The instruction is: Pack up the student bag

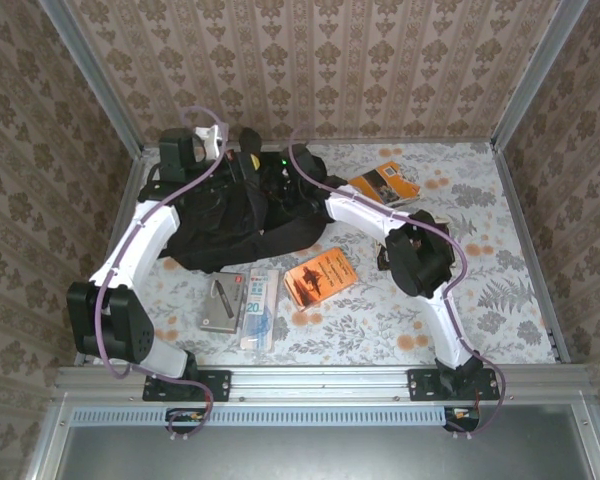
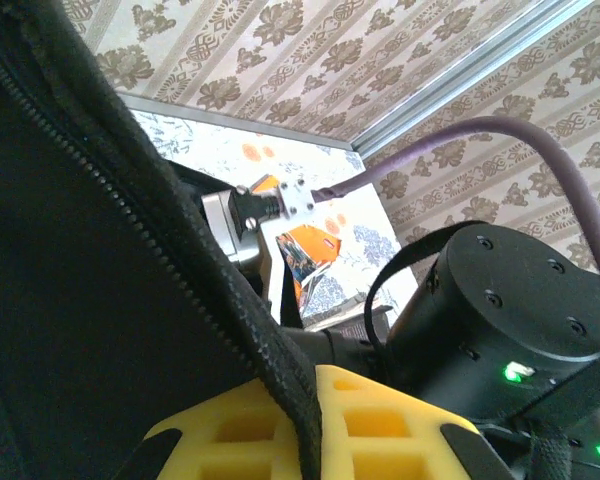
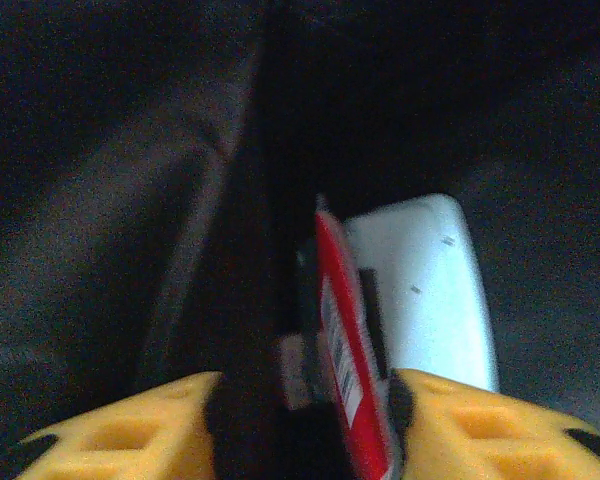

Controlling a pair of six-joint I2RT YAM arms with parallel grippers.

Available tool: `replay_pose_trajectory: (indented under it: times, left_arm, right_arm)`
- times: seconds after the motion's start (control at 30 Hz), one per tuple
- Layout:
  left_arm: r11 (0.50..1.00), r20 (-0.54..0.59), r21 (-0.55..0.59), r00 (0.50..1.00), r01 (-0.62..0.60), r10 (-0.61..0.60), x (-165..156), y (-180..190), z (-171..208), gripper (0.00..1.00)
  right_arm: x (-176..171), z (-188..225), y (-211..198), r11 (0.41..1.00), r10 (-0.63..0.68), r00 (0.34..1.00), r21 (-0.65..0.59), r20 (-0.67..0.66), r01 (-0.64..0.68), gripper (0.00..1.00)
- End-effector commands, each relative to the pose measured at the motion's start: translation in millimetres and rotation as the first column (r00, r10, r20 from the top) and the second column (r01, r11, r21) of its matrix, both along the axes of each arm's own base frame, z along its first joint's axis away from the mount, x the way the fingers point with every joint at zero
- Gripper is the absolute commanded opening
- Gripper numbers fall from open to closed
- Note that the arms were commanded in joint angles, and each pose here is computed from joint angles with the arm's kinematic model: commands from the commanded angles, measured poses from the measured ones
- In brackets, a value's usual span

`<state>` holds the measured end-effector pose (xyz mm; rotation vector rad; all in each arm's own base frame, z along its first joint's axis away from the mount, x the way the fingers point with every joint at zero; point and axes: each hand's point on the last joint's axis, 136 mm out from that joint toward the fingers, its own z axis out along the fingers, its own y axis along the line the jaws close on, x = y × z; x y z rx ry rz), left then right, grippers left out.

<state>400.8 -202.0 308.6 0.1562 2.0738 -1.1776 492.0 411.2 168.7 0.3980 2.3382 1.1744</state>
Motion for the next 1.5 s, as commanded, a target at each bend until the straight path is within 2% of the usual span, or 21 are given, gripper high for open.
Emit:
replay_pose_trajectory:
  times: [0.0,0.13,0.33,0.53,0.63,0.73,0.83,0.93,1.0,1.13,1.27,1.47]
  left_arm:
    - [0.999,0.127,-0.04,0.992,0.021,-0.015,-4.5,0.4,37.4,0.0]
    - [0.999,0.119,-0.041,0.993,0.011,-0.006,-1.9,3.2,35.7,0.0]
    - [0.999,0.108,-0.034,0.994,-0.017,0.02,3.4,10.3,30.2,0.0]
    - [0.999,0.092,-0.016,0.995,-0.036,0.038,6.6,14.1,22.2,0.0]
    - [0.998,0.09,0.004,0.994,-0.056,0.055,8.6,17.0,18.7,0.0]
    - [0.997,0.08,0.021,0.995,-0.069,0.067,10.7,19.2,14.2,0.0]
    - [0.997,0.07,0.026,0.995,-0.074,0.072,12.6,19.9,10.1,0.0]
    - [0.996,0.06,0.029,0.995,-0.079,0.077,14.2,20.4,7.0,0.0]
    - [0.996,0.06,0.031,0.995,-0.081,0.079,15.2,20.9,6.4,0.0]
    - [0.995,0.056,0.036,0.995,-0.09,0.087,15.7,24.5,5.1,0.0]
    - [0.995,0.052,0.041,0.995,-0.09,0.088,16.8,25.0,1.9,0.0]
    - [0.994,0.049,0.044,0.994,-0.099,0.097,18.8,29.7,0.3,0.0]
  right_arm:
    - [-10.6,10.9,-18.2,0.994,0.011,1.0,-0.106,0.009,-0.01,0.61]
    - [-11.7,26.7,-32.6,0.992,0.016,0.999,-0.125,0.04,-0.011,0.64]
    - [-21.2,52.4,-44.5,0.985,0.085,0.991,-0.16,0.103,-0.068,0.75]
    - [-38.5,68.0,-72.8,0.952,0.121,0.979,-0.297,0.162,-0.069,0.77]
    - [-66.1,73.7,-71.0,0.944,0.204,0.962,-0.297,0.181,-0.144,0.75]
    - [-112.0,58.7,-65.2,0.92,0.317,0.937,-0.287,0.144,-0.267,0.73]
    - [-168.7,38.3,-48.6,0.855,0.484,0.872,-0.247,0.068,-0.456,0.72]
    - [-231.9,13.6,-38.3,0.727,0.647,0.762,-0.278,-0.029,-0.628,0.72]
    - [-262.7,-6.0,-38.6,0.644,0.7,0.709,-0.35,-0.091,-0.68,0.72]
    - [-297.4,-44.0,-32.8,0.534,0.736,0.646,-0.413,-0.203,-0.738,0.72]
    - [-312.1,-69.2,-19.4,0.498,0.75,0.609,-0.386,-0.258,-0.777,0.73]
    - [-319.7,-104.9,-4.3,0.493,0.75,0.574,-0.299,-0.33,-0.817,0.75]
